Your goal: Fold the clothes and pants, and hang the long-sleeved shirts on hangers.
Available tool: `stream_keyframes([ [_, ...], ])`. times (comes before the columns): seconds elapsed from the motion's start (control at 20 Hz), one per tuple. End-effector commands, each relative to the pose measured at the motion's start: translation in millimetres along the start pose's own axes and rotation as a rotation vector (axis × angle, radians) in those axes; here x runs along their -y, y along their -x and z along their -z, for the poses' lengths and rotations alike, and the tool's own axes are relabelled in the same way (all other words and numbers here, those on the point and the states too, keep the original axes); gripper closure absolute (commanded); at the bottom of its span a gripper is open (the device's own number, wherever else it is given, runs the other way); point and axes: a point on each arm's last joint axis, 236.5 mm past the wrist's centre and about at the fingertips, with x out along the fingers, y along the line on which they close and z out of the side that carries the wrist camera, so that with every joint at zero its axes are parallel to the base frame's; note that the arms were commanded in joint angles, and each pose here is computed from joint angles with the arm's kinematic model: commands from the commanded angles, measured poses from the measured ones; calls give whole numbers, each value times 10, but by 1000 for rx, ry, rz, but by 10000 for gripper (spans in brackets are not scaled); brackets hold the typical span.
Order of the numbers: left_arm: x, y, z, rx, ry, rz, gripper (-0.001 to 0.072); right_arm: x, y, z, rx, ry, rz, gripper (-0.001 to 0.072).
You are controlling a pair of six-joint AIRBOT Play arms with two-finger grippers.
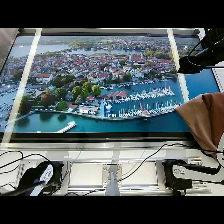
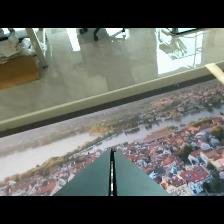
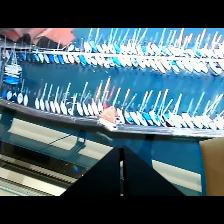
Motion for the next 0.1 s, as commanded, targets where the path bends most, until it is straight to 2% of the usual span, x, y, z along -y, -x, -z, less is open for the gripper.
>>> stream_keyframes([
  [0.0,-5,-2,3,-1,0,-1,690,32,1,1,-1,-3,18,694],
  [0.05,-5,-2,3,-1,0,-1,690,32,1,1,-1,-3,18,694],
])
